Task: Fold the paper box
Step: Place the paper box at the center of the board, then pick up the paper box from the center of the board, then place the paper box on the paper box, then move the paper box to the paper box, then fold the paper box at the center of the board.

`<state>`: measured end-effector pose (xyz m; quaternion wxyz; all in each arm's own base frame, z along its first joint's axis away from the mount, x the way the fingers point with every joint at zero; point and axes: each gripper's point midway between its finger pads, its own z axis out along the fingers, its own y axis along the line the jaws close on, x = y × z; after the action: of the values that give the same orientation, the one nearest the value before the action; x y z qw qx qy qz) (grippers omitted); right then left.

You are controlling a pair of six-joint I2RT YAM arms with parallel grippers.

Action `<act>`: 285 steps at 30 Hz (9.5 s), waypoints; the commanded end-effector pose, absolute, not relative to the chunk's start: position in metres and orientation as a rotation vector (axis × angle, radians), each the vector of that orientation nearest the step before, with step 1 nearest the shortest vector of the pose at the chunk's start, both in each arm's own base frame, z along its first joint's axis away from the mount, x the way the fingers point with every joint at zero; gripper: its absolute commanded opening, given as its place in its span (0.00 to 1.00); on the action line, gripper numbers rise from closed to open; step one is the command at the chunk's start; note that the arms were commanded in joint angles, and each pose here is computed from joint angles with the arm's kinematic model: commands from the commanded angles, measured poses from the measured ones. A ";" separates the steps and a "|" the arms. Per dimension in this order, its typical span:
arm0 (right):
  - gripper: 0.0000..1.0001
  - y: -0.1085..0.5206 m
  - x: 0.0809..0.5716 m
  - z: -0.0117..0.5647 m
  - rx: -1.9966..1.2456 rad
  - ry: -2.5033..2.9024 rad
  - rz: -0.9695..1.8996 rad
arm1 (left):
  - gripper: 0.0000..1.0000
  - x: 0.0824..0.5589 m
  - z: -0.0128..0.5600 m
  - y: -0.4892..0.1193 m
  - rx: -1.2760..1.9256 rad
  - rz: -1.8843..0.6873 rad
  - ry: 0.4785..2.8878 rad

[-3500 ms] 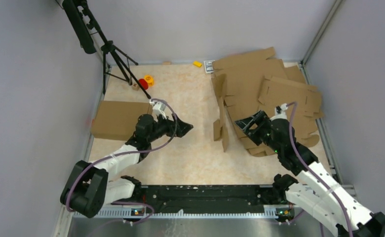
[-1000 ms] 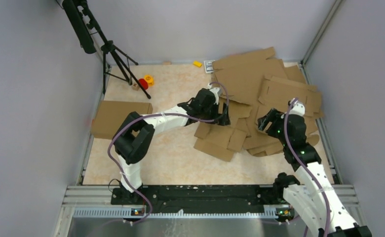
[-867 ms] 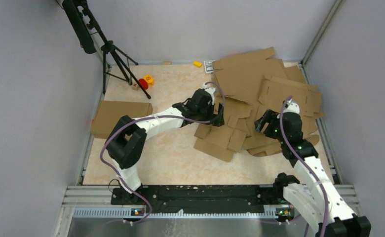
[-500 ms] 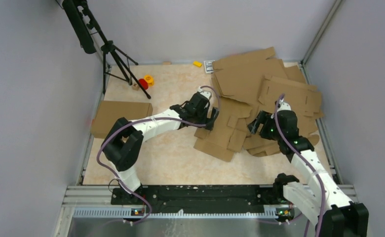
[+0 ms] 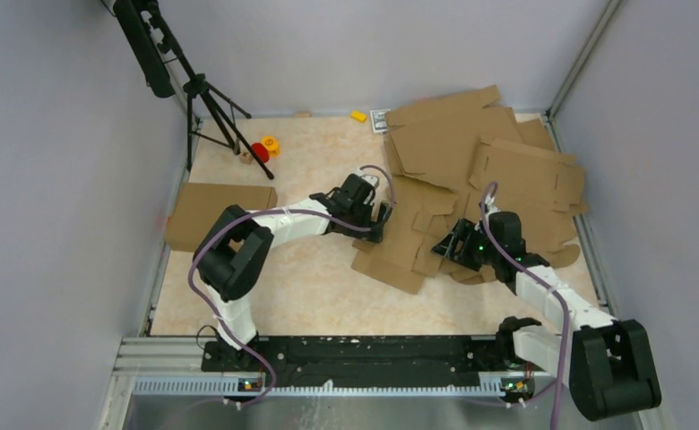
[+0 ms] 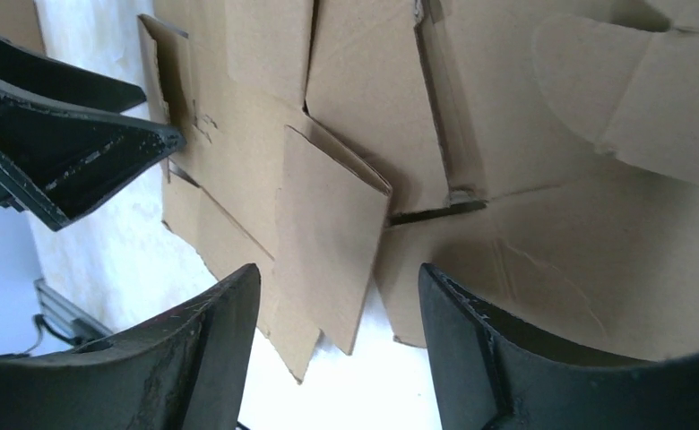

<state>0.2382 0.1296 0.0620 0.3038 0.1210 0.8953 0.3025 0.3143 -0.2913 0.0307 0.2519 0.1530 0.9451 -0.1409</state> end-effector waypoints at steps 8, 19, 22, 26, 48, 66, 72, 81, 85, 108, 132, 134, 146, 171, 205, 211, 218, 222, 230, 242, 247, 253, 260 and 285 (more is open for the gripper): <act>0.46 0.160 0.266 0.085 0.295 2.231 1.056 | 0.94 0.306 0.038 -0.300 0.407 -0.755 2.552; 0.29 0.169 0.277 0.088 0.297 2.224 1.118 | 0.94 0.303 0.048 -0.302 0.414 -0.867 2.502; 0.19 0.170 0.278 0.082 0.296 2.248 1.106 | 0.93 0.304 0.048 -0.301 0.402 -0.878 2.500; 0.12 0.169 0.291 0.094 0.271 2.236 1.073 | 0.94 0.310 0.056 -0.292 0.373 -0.832 2.458; 0.00 0.051 0.499 0.195 0.619 1.795 0.840 | 0.99 0.316 0.132 -0.243 0.199 -0.943 2.046; 0.06 0.069 0.532 0.267 0.423 1.670 0.955 | 0.99 0.312 0.137 -0.248 0.224 -0.983 2.031; 0.66 0.060 0.517 0.193 0.583 1.857 0.876 | 0.99 0.311 0.139 -0.248 0.229 -0.986 2.026; 0.79 0.002 0.436 0.152 0.618 2.172 0.192 | 0.98 0.308 0.143 -0.249 0.240 -0.993 2.030; 0.91 0.017 0.396 0.137 0.488 2.299 -0.130 | 0.99 0.307 0.145 -0.249 0.245 -0.990 2.025; 0.60 0.013 0.368 0.077 0.504 2.550 -0.444 | 0.99 0.302 0.147 -0.250 0.257 -0.984 2.038; 0.74 0.023 0.358 0.094 0.261 2.588 -0.403 | 0.99 0.300 0.148 -0.252 0.270 -0.999 2.040; 0.75 0.018 0.358 0.090 0.251 2.596 -0.510 | 0.99 0.300 0.149 -0.253 0.272 -1.001 2.039; 0.62 -0.010 0.346 0.063 0.297 2.598 -0.787 | 0.99 0.300 0.149 -0.253 0.274 -0.995 2.043; 0.00 0.050 0.347 0.136 0.335 2.520 -0.153 | 0.99 0.299 0.150 -0.252 0.276 -0.993 2.044; 0.72 0.075 0.321 0.142 0.407 2.296 0.480 | 0.98 0.264 0.107 -0.283 0.174 -1.103 2.256; 0.71 0.050 0.318 0.099 0.526 2.335 0.437 | 0.93 0.274 0.099 -0.324 0.128 -1.090 2.341; 0.70 0.026 0.327 0.076 0.606 2.288 0.287 | 0.84 0.296 0.092 -0.341 0.107 -1.039 2.403; 0.69 0.033 0.329 0.059 0.578 2.375 0.311 | 0.73 0.299 0.089 -0.345 0.115 -1.035 2.424; 0.50 0.079 0.319 0.074 0.473 2.371 0.647 | 0.63 0.297 0.094 -0.347 0.194 -1.067 2.431; 0.23 0.103 0.288 0.090 0.362 2.383 0.828 | 0.48 0.287 0.100 -0.334 0.280 -1.126 2.432; 0.15 0.126 0.276 0.102 0.254 2.411 0.913 | 0.31 0.272 0.096 -0.329 0.337 -1.134 2.486; 0.10 0.138 0.255 0.111 0.164 2.458 0.870 | 0.24 0.254 0.093 -0.307 0.340 -1.056 2.531; 0.50 0.108 0.254 0.117 0.203 2.440 0.638 | 0.44 0.211 0.081 -0.273 0.326 -0.971 2.640; 0.86 0.070 0.374 0.117 0.515 2.162 0.502 | 0.80 0.360 0.112 -0.225 -0.042 -0.782 2.344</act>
<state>0.3343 0.0695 0.0989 0.3752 0.1903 0.8910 0.1705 0.3203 -0.2101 0.0872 0.2745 -0.0217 0.9204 -0.2777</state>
